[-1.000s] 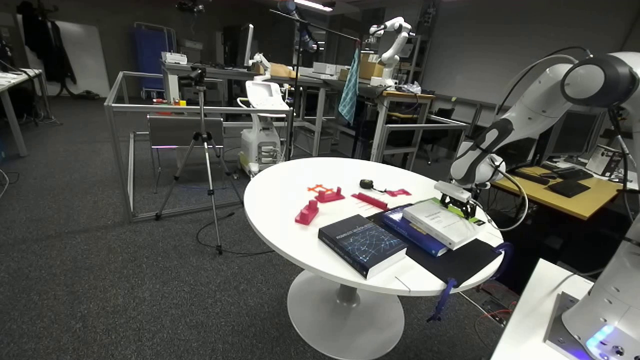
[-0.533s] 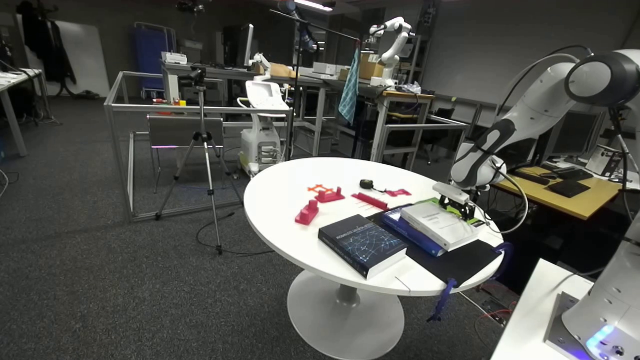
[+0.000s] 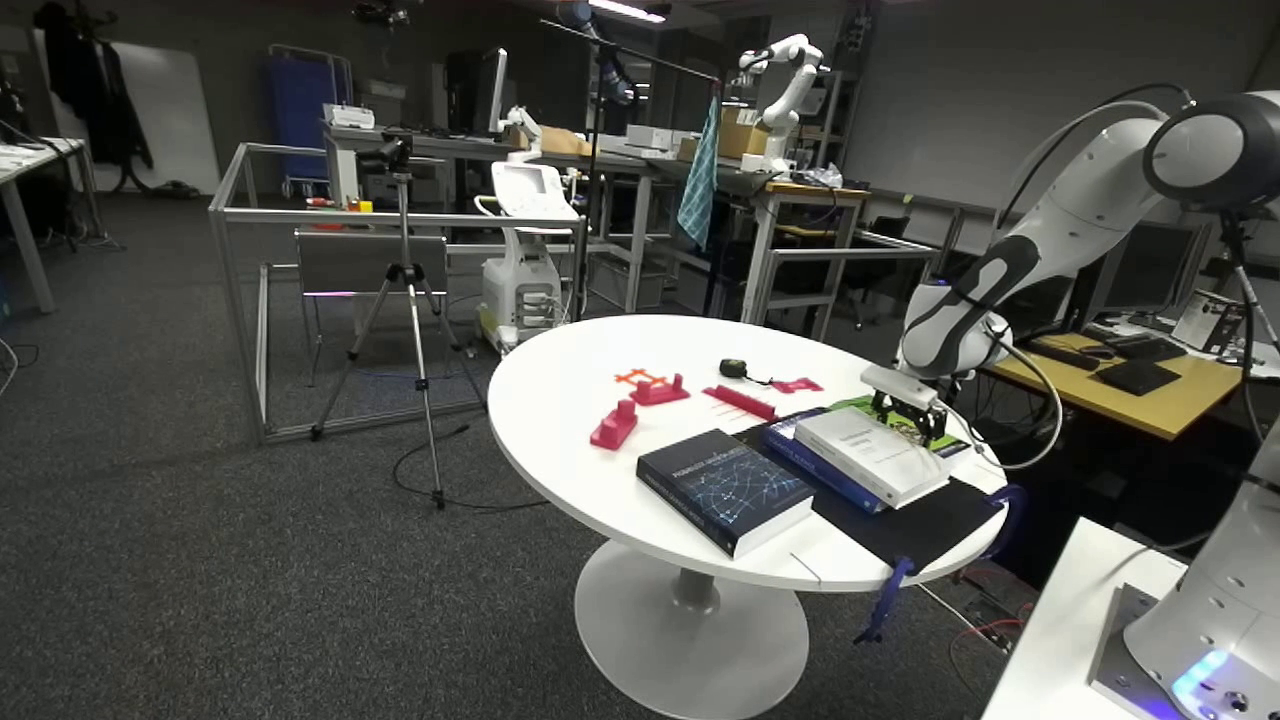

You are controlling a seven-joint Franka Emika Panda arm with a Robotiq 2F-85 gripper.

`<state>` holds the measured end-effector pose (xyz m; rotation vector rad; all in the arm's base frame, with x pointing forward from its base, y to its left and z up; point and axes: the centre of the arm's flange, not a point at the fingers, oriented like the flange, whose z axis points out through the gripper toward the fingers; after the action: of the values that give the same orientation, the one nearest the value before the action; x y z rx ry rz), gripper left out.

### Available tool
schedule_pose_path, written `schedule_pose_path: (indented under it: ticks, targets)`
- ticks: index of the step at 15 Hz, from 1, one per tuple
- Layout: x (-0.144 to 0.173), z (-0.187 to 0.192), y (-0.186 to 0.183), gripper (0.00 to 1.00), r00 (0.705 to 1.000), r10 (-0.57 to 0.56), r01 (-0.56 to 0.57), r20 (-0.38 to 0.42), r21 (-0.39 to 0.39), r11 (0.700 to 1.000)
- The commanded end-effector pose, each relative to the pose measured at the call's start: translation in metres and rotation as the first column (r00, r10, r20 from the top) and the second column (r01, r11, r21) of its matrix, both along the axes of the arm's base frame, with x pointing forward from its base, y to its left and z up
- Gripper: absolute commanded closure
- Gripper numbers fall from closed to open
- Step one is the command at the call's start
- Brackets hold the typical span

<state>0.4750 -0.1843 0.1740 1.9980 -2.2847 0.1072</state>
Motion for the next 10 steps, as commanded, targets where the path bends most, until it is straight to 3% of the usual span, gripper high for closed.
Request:
schedule_pose_path:
  ticks: [1, 10]
  targets:
    - [-0.0079, 0.0164, 0.0114, 0.0, 1.0, 0.029, -0.029, -0.008, -0.008, 1.0]
    - [-0.0035, 0.014, 0.0148, 0.0, 0.997, 0.076, -0.076, -0.025, 0.0, 0.997]
